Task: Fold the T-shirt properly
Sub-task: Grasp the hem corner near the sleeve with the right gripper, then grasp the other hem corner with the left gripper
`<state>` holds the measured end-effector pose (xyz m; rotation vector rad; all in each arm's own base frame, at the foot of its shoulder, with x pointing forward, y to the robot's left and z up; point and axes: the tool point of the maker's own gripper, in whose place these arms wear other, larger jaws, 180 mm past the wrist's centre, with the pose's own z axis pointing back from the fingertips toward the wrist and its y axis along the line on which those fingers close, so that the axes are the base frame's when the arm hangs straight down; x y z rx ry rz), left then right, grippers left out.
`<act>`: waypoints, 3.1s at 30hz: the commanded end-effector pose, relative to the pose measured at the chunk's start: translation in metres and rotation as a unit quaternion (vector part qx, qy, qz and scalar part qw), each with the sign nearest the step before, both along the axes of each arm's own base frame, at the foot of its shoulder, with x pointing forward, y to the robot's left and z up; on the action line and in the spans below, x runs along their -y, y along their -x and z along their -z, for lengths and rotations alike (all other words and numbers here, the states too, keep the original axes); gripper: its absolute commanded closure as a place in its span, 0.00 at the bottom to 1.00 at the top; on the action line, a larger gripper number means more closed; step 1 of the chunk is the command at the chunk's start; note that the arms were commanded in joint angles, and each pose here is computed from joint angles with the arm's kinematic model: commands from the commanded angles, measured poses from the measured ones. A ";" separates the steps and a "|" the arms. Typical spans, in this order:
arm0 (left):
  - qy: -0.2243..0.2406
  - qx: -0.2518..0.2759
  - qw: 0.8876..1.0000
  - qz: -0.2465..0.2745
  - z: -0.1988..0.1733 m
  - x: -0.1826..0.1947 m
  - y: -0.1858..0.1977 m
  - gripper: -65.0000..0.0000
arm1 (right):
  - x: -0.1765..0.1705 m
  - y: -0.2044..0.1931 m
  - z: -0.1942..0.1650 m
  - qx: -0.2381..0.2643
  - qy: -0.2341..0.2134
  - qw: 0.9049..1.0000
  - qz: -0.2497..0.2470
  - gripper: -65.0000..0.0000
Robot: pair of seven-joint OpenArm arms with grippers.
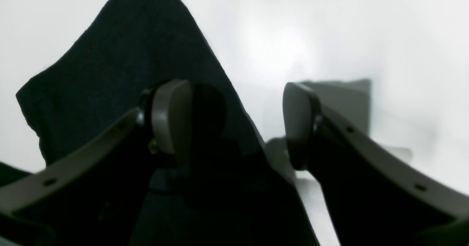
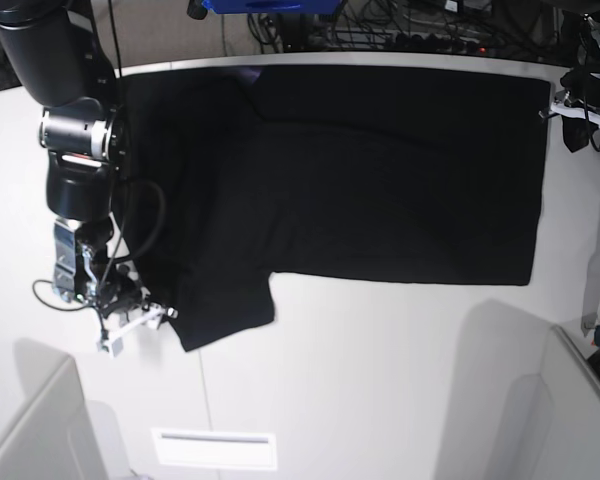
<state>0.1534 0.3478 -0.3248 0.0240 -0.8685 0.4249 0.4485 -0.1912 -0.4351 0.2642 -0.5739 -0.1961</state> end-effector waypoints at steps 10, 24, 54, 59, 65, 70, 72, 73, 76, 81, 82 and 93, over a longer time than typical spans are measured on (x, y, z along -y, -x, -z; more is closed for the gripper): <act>-0.011 0.016 1.000 0.008 -0.009 -0.001 -0.007 1.00 | -0.009 0.014 0.008 -0.020 0.018 0.999 -0.036 0.45; -0.004 0.011 1.000 0.003 -0.004 -0.003 -0.004 1.00 | -0.016 0.011 0.005 0.002 0.040 0.998 -0.056 0.65; -0.018 -0.078 0.994 0.077 0.055 -0.037 -0.205 0.29 | -0.016 0.003 -0.001 0.029 0.043 0.997 -0.053 1.00; 0.006 -0.066 0.994 0.081 0.069 -0.025 -0.230 0.29 | -0.017 0.002 -0.002 0.029 0.044 0.997 -0.055 1.00; 0.028 -0.069 0.994 0.084 0.082 -0.014 -0.245 0.29 | -0.017 0.002 -0.002 0.029 0.044 0.997 -0.055 1.00; 0.020 -0.071 0.992 0.099 0.089 -0.004 -0.247 0.31 | -0.017 0.002 -0.002 0.029 0.044 0.997 -0.055 1.00; 0.020 -0.073 0.992 0.099 0.091 -0.004 -0.245 0.36 | -0.017 0.002 -0.002 0.029 0.044 0.997 -0.055 1.00; 0.019 -0.074 0.992 0.101 0.091 -0.003 -0.245 0.39 | -0.017 0.002 -0.002 0.029 0.044 0.997 -0.055 1.00; 0.019 -0.074 0.992 0.102 0.092 -0.003 -0.245 0.51 | -0.017 0.002 -0.002 0.030 0.045 0.997 -0.055 1.00; 0.018 -0.075 0.992 0.102 0.092 -0.003 -0.245 0.74 | -0.017 0.003 0.000 0.029 0.044 0.997 -0.056 1.00; 0.019 -0.075 0.992 0.102 0.093 -0.003 -0.245 0.79 | -0.017 0.003 0.000 0.029 0.044 0.997 -0.056 1.00; 0.016 -0.067 0.992 0.104 0.085 -0.006 -0.247 1.00 | -0.015 -0.002 -0.020 0.068 0.054 0.994 -0.059 1.00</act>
